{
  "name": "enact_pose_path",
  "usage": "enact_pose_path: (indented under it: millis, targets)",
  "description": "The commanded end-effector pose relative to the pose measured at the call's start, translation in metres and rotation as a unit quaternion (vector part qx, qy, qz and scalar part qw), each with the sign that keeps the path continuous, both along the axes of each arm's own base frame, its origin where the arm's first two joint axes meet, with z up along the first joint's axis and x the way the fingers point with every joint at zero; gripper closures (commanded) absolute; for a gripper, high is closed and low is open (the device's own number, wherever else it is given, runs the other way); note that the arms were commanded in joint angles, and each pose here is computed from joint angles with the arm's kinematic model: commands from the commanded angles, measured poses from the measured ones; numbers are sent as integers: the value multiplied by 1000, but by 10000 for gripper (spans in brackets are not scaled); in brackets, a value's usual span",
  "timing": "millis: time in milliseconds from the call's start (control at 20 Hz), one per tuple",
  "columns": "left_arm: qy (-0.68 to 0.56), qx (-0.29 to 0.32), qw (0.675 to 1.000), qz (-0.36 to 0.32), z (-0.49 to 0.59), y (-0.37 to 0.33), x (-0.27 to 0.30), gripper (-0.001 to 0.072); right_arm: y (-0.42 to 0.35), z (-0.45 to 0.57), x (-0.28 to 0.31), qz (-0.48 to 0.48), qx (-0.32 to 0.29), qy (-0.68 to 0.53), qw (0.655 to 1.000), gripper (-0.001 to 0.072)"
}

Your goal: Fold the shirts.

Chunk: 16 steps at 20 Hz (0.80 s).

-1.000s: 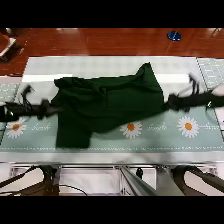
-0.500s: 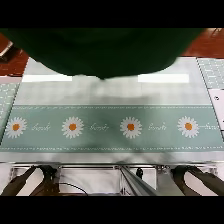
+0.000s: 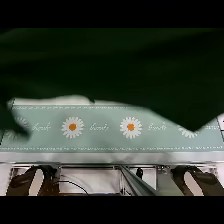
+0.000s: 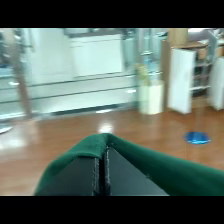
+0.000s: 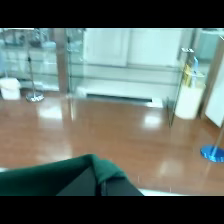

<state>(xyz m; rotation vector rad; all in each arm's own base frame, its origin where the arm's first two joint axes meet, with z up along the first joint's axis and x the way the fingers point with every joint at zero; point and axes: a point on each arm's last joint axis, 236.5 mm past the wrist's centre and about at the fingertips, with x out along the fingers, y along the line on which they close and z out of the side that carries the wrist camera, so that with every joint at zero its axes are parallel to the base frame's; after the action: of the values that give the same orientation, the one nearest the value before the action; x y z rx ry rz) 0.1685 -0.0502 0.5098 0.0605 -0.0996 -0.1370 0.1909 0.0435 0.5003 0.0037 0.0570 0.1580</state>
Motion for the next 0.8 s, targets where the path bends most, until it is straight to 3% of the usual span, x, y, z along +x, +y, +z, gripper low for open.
enact_pose_path:
  millis: [0,200,400,750]
  targets:
    - [17,-5,998,66,-11,50,-22,688,-6,-45,-12,-18,8,49,999,676]
    - [179,12,983,42,-96,42,35,688,-14,-149,44,-16,28,199,979,675]
    - [345,27,937,51,-232,26,127,687,-7,-241,109,13,68,294,953,676]
    - [407,-62,910,52,-374,-8,277,687,-24,-378,242,-1,116,401,909,676]
